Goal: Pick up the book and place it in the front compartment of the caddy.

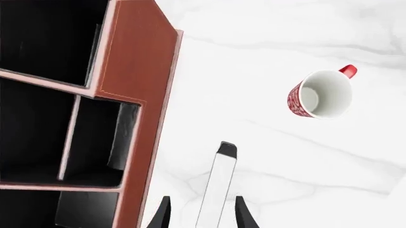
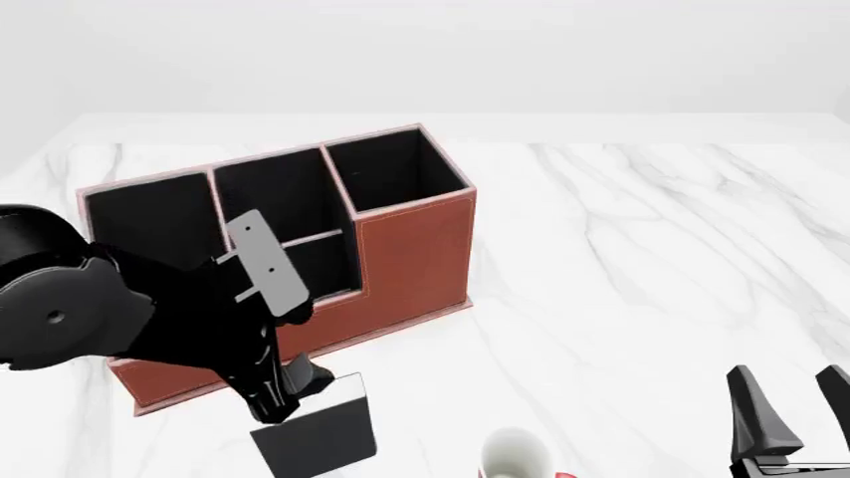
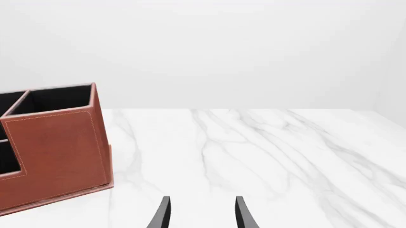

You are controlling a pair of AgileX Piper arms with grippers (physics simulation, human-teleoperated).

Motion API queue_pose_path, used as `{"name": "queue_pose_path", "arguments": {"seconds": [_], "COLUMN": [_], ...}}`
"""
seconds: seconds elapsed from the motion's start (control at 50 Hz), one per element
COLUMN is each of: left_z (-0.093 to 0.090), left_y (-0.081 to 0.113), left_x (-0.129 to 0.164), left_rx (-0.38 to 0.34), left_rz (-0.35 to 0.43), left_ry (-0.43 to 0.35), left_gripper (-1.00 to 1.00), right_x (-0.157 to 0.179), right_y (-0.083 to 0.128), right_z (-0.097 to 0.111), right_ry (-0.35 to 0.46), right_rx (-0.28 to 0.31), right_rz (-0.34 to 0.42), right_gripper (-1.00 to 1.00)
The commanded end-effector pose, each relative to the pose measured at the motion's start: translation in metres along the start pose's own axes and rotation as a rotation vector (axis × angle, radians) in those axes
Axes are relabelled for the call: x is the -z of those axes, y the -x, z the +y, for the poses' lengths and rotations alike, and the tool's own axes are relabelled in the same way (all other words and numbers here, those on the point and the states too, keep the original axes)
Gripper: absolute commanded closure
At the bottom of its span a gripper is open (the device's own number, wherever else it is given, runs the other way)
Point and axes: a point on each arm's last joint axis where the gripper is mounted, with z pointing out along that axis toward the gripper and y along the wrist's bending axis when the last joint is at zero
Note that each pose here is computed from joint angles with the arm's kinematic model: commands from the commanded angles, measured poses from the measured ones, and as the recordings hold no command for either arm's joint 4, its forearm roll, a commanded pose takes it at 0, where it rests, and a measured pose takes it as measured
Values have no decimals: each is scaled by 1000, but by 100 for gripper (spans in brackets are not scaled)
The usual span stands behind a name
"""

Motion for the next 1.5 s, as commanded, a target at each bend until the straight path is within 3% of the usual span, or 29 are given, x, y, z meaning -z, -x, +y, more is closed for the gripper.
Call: {"name": "queue_pose_path", "arguments": {"seconds": [0.02, 0.22, 0.44, 0.46, 1.16, 1.5], "left_z": [-8, -6, -15, -7, -13, -25], "left_y": [-4, -10, -9, -11, -19, -28], "left_x": [-6, -18, -20, -25, -52, -68], "left_rx": [3, 6, 8, 5, 16, 37], "left_rz": [7, 29, 16, 29, 47, 54], "left_ry": [-18, -15, -35, -17, -30, -51], "left_gripper": [-100, -100, -100, -100, -100, -100], "right_x": [0, 0, 0, 0, 0, 0], "right_y": [0, 0, 0, 0, 0, 0], "right_z": [0, 0, 0, 0, 0, 0], "right_ry": [0, 0, 0, 0, 0, 0], "right_rx": [0, 0, -1, 0, -1, 0], "right_rz": [0, 0, 0, 0, 0, 0], "right_gripper": [-100, -100, -100, -100, -100, -100]}}
